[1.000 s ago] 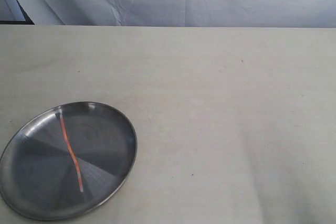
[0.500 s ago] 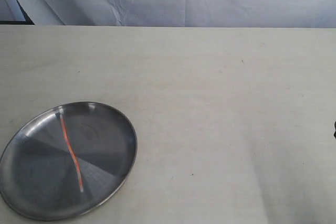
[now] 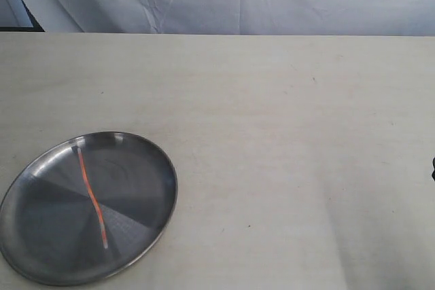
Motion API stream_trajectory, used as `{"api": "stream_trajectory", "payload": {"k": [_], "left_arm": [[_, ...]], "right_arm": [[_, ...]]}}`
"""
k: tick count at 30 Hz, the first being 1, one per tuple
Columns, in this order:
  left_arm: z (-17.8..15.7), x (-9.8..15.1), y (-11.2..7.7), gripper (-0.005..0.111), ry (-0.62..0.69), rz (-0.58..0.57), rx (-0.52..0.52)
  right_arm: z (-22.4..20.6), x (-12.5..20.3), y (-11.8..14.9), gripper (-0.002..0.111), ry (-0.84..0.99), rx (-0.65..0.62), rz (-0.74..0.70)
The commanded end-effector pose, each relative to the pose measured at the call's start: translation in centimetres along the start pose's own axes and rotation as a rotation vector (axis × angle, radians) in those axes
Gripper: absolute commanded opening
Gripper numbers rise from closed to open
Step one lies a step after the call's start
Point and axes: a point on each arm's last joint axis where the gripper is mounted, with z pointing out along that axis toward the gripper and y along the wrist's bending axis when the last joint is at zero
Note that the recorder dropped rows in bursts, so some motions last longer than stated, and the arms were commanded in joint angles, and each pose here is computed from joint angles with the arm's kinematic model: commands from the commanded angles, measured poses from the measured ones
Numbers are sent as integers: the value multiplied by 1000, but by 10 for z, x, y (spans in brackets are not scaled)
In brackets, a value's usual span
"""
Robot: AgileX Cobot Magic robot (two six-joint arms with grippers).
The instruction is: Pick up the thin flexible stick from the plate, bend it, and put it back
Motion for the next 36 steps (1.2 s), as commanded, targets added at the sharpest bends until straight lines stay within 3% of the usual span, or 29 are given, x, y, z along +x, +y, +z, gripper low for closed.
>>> {"api": "stream_trajectory", "payload": {"k": [1, 36], "left_arm": [[0, 1, 0, 0, 2, -2, -1], [0, 1, 0, 0, 1, 17, -3]], "right_arm": [[0, 0, 0, -1, -12, 3, -4], [0, -1, 0, -1, -17, 3, -1]]}}
